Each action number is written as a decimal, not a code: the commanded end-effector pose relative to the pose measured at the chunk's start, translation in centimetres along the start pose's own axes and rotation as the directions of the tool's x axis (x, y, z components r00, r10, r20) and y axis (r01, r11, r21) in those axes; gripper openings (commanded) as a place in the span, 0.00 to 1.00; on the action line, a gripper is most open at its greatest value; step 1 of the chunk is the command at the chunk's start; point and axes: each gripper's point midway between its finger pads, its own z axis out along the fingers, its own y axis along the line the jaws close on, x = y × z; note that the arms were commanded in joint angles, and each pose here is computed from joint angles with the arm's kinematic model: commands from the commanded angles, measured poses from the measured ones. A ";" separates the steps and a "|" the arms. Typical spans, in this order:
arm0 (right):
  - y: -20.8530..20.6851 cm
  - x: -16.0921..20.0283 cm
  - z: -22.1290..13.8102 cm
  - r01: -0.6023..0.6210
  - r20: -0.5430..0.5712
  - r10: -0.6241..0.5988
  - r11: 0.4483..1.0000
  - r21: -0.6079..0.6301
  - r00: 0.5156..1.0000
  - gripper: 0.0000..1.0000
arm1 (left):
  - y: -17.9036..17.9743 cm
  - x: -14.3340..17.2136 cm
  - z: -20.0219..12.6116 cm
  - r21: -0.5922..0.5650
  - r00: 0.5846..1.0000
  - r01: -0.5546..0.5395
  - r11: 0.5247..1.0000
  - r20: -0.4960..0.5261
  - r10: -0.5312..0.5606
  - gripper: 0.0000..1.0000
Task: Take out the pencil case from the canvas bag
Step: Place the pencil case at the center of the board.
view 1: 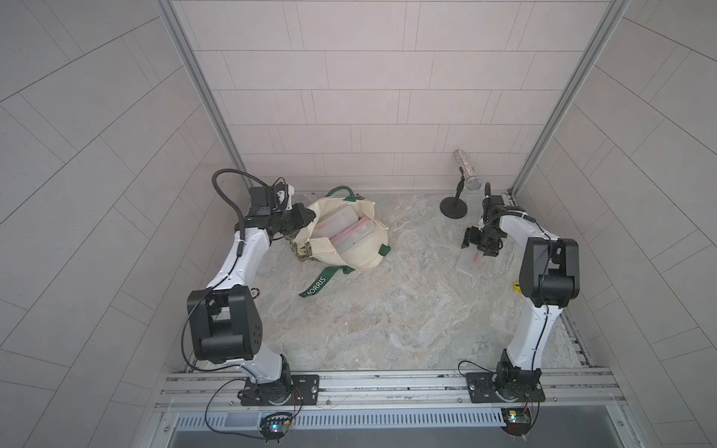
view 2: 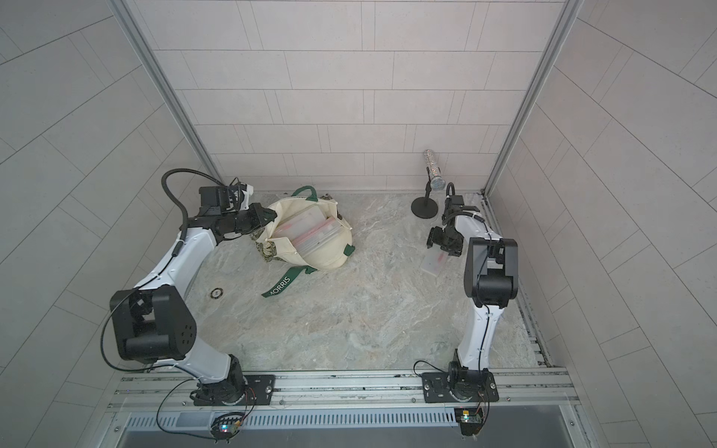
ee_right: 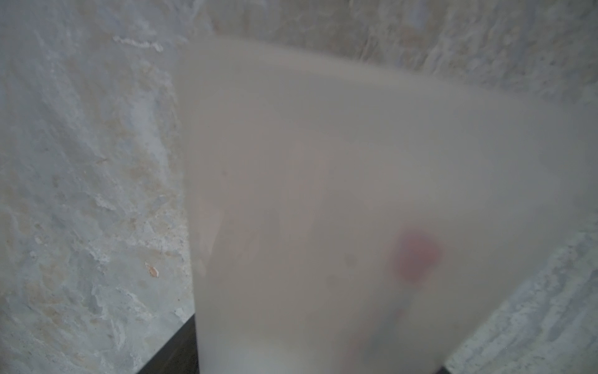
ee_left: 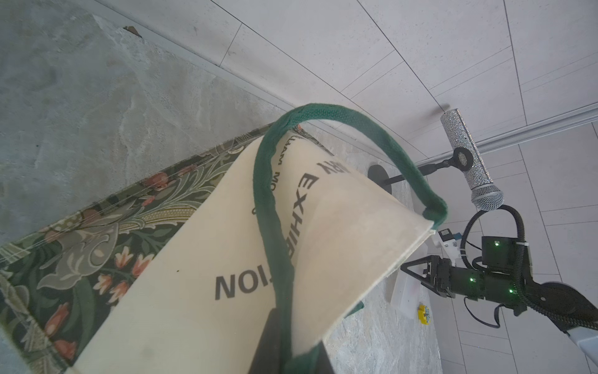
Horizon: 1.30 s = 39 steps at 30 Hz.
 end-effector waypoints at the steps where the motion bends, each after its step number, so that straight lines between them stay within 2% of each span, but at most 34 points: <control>1: -0.2 -0.9 0.1 -0.029 -0.010 0.029 1.000 0.003 1.000 0.77 | 0.5 -0.4 -0.9 -0.017 1.000 0.010 1.000 0.026 -0.010 0.00; 12: -0.3 -2.7 2.0 -0.070 -0.034 0.070 0.998 0.006 0.997 0.78 | 0.2 -0.4 -0.9 0.008 1.000 0.024 1.000 0.019 -0.024 0.00; 22: -1.7 -3.0 3.5 -0.088 -0.045 0.091 0.994 0.067 0.995 0.89 | -0.4 -0.6 -1.3 0.025 0.999 0.016 1.000 0.028 -0.017 0.00; 30: -2.4 -2.5 2.5 -0.110 0.001 0.110 0.989 0.098 0.994 0.96 | -0.3 -0.5 -1.2 0.020 0.999 0.020 1.000 0.028 -0.021 0.00; 34: -2.0 -1.6 1.5 -0.112 0.040 0.109 0.990 0.084 0.993 0.99 | -0.4 -0.5 -1.2 0.031 1.000 0.015 0.999 0.024 -0.015 0.00; 39: -1.0 -1.0 -0.5 -0.110 0.123 0.104 0.993 0.045 0.987 0.99 | -0.5 -0.5 -1.2 0.036 1.000 0.006 0.999 0.027 -0.007 0.00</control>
